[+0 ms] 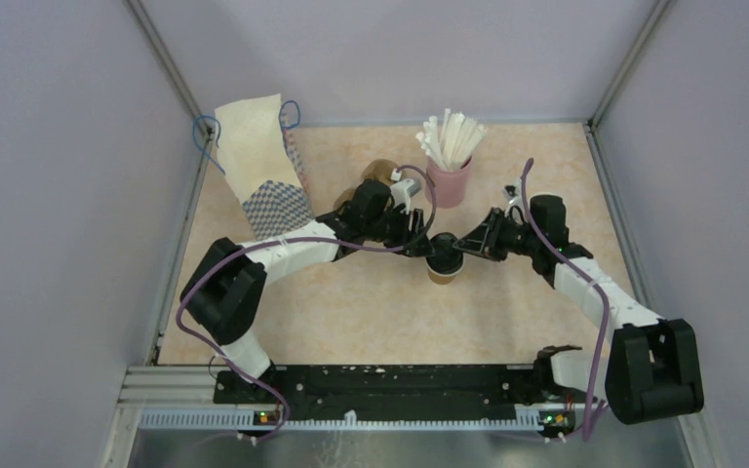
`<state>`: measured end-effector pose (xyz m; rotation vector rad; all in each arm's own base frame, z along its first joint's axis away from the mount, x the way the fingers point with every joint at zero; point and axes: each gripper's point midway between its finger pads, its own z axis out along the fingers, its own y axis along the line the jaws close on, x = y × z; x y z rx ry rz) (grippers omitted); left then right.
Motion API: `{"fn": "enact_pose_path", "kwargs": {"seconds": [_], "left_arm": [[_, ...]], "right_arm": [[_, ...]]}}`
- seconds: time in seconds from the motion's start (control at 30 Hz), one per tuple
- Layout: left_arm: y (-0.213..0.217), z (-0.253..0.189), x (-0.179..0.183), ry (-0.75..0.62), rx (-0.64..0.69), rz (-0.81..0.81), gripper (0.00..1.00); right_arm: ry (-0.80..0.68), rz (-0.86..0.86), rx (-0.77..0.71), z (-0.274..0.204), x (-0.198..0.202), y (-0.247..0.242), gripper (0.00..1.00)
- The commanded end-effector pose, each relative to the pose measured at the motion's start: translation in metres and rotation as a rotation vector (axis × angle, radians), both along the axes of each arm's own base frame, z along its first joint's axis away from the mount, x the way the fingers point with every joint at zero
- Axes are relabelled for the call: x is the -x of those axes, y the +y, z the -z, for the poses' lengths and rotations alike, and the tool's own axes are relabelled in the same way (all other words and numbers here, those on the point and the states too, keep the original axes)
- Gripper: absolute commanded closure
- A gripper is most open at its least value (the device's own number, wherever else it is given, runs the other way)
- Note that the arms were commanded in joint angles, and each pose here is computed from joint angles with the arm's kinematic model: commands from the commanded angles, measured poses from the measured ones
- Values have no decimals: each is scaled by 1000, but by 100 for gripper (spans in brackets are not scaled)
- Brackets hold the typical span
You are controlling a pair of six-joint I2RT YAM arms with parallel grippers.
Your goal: Pack the takeout coffee
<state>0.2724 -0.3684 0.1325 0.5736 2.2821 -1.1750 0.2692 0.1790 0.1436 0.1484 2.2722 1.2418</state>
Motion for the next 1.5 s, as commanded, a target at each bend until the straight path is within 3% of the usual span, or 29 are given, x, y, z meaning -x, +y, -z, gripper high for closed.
{"fn": "enact_pose_path", "kwargs": {"seconds": [0.0, 0.47, 0.87, 1.47], "left_arm": [[-3, -3, -11, -50, 4, -13, 44], [-4, 1, -13, -41, -7, -13, 45], [3, -30, -13, -104, 21, -45, 44], [6, -8, -5, -45, -20, -29, 42]], "right_arm": [[-25, -15, -10, 0, -2, 1, 82], [-16, -24, -3, 4, -3, 1, 81], [-67, -36, -79, -26, -1, 8, 82], [-27, -30, -66, -6, 1, 7, 82]]}}
